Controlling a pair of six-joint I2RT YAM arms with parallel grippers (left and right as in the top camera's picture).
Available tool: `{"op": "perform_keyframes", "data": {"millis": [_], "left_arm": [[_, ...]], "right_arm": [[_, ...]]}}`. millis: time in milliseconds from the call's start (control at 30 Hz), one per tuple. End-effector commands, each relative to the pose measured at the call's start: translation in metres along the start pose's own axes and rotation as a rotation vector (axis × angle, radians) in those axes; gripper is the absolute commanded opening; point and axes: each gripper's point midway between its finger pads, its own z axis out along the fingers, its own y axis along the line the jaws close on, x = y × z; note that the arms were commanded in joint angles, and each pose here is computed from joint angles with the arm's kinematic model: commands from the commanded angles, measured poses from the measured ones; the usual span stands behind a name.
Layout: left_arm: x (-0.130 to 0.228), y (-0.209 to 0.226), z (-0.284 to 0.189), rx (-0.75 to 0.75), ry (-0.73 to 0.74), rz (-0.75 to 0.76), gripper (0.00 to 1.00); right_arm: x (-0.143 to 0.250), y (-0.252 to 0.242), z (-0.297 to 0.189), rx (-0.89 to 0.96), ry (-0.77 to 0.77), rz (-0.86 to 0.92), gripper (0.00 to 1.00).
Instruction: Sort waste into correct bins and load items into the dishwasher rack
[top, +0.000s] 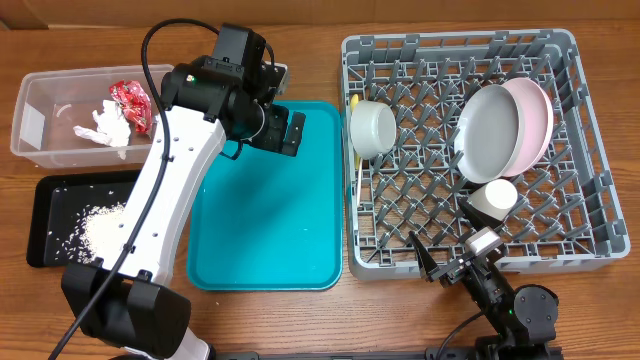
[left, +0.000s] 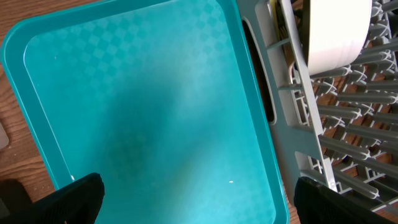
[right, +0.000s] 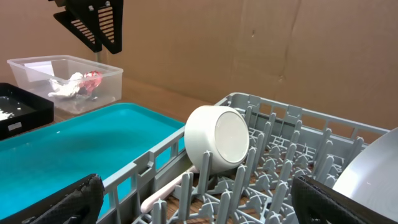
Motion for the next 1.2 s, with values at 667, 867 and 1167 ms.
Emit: {"op": "perform_keyframes", "data": {"millis": [667,867,1167], "left_arm": [[-0.008,0.037,-0.101,-0.302,-0.414,0.033,1.0],[0.031,0.062,-0.13,-0.342,-0.677,-0.037,1.0],[0.121,0.088,-0.162,-0.432,-1.065,-0.128,1.0]], "right_arm": [[0.003,-0.001,0.0,0.006,0.0,0.005,1.0],[0.003,-0.001,0.0,0.006,0.0,0.005,1.0],[0.003,-0.001,0.0,0.006,0.0,0.005,1.0]]}}
